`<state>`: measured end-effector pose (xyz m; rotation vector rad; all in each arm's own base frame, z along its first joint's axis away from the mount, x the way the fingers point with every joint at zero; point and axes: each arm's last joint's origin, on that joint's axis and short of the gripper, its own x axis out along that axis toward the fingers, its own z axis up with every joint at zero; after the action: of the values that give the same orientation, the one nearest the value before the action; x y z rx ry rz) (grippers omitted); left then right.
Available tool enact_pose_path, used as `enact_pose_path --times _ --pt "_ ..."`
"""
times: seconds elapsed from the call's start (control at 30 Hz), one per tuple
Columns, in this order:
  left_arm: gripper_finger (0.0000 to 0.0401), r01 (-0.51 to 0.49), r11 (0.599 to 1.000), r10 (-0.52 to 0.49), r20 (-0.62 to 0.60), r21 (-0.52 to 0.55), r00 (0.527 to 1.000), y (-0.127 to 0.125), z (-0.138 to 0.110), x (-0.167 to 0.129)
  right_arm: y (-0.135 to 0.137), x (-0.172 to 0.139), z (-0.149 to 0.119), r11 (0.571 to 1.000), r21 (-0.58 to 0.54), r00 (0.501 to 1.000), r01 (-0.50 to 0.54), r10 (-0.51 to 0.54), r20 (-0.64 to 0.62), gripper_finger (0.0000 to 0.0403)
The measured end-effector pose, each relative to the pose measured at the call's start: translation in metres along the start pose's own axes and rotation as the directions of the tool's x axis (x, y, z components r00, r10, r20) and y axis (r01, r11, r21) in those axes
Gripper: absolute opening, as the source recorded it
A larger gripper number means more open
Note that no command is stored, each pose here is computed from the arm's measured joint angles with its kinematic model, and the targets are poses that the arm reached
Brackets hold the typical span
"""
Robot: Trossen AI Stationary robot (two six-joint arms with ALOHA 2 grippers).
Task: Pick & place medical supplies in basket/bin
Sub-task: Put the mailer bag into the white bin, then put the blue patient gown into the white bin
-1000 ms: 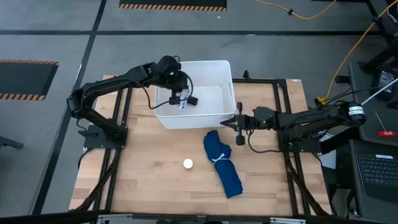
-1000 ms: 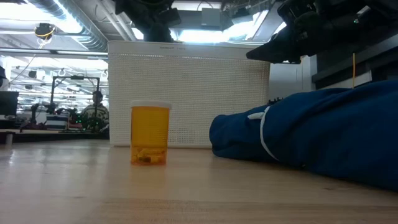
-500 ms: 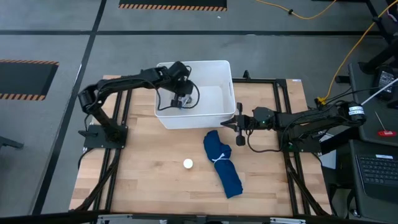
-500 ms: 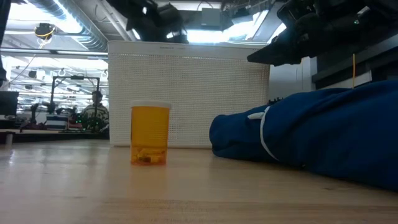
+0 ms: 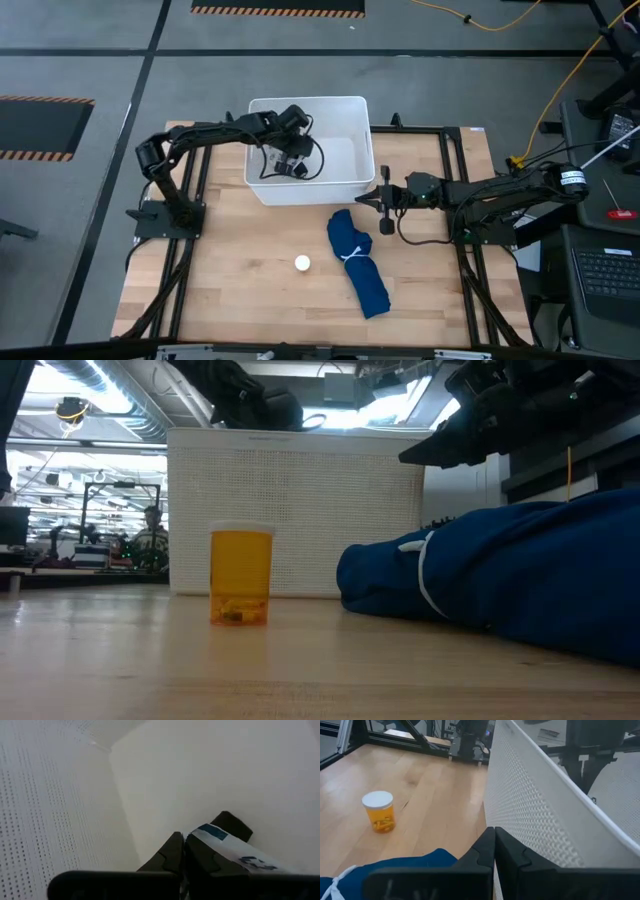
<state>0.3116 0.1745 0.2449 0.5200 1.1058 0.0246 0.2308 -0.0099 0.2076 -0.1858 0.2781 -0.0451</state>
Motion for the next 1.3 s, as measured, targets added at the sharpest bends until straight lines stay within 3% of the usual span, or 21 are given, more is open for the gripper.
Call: enact_pose_path --times 0.5,0.63,0.9,1.3 --pt "0.0107 -0.003 1.000 0.003 0.010 0.013 1.000 -0.002 0.003 -0.002 0.000 0.000 -0.001 1.000 0.003 1.000 -0.002 0.002 -0.008 0.0012" --pt "0.0127 -0.059 0.998 0.059 -0.029 0.002 0.998 -0.002 0.005 -0.002 0.001 0.000 -0.003 1.000 0.003 1.000 -0.005 0.005 -0.027 0.0012" --pt "0.0132 -0.156 0.986 0.162 -0.113 0.056 0.980 -0.005 0.014 -0.007 0.001 0.000 -0.003 1.000 0.003 0.999 -0.007 0.007 -0.035 0.0012" --pt "0.0118 -0.272 0.959 0.267 0.067 0.082 0.961 -0.014 0.043 -0.076 0.001 0.000 -0.004 1.000 0.003 0.999 -0.008 0.008 -0.041 0.0012"
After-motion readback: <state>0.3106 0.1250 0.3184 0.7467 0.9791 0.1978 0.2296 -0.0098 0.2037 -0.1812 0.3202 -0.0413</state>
